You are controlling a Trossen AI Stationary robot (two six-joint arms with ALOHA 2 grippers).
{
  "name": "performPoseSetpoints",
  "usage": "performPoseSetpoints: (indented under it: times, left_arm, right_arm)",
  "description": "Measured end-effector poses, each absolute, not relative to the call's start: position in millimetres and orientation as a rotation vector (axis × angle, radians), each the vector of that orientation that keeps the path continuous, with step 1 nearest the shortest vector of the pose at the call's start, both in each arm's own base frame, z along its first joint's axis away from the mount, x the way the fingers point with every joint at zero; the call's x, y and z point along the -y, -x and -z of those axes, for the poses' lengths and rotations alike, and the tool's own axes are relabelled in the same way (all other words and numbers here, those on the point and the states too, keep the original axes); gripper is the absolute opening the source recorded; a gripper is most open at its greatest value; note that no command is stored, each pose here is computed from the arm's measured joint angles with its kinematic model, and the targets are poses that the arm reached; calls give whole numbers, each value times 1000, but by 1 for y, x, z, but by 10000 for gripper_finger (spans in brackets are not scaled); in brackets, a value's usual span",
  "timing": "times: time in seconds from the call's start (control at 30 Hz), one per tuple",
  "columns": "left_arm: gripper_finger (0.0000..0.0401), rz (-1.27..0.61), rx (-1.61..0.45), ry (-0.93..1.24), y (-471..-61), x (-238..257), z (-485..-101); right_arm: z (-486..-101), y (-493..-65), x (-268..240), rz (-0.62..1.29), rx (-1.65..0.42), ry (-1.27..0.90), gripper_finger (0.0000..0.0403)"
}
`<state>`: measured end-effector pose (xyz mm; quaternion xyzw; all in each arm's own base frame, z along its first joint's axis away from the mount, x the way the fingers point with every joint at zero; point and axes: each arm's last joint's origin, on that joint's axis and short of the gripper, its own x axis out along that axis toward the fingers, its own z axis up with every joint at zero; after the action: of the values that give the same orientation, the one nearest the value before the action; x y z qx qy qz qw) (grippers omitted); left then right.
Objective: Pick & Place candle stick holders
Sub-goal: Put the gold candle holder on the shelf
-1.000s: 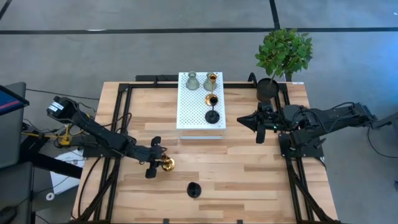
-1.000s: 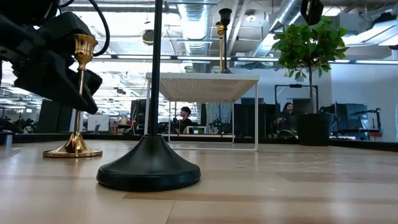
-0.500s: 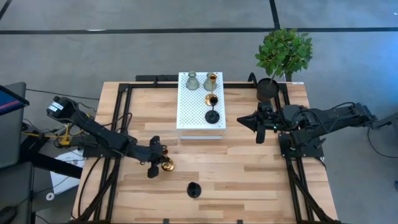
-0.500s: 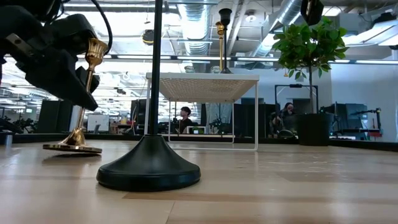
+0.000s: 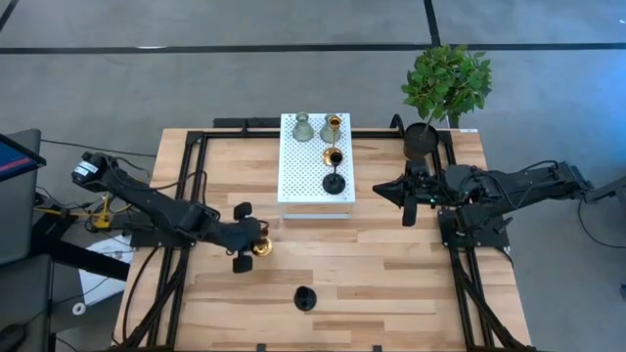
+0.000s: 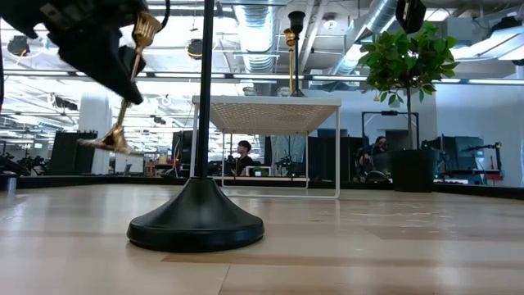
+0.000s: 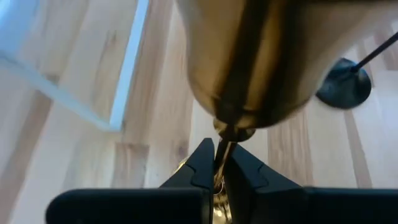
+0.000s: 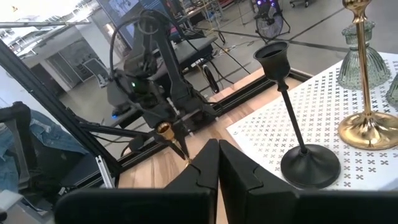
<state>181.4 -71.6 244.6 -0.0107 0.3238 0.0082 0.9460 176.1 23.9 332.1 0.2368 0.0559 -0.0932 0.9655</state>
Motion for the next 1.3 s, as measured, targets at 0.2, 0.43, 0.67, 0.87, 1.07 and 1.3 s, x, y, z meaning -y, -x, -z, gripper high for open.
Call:
performPoseSetpoints:
  times: [0.2, 0.43, 0.67, 0.87, 1.07, 1.3]
  left_arm:
    - [15, -51, -667, 0, -182, 62, -247]
    - [15, -91, -680, 13, -182, 54, -246]
    - [15, -151, -659, 70, -185, 45, -248]
    - [15, -170, -539, 132, -192, 44, -286]
    - [15, -246, -365, 121, -197, 38, -344]
    - [15, -363, -300, 103, -215, 7, -381]
  right_arm:
    - [-332, -176, -24, 187, -114, -477, 0]
    - [-331, -176, -25, 148, -139, -478, 0]
    - [-329, -176, -25, 143, -160, -476, 0]
    - [-329, -176, -25, 142, -160, -477, 0]
    - [-329, -176, -25, 142, -160, -477, 0]
    - [-328, -176, -25, 143, -164, -475, 0]
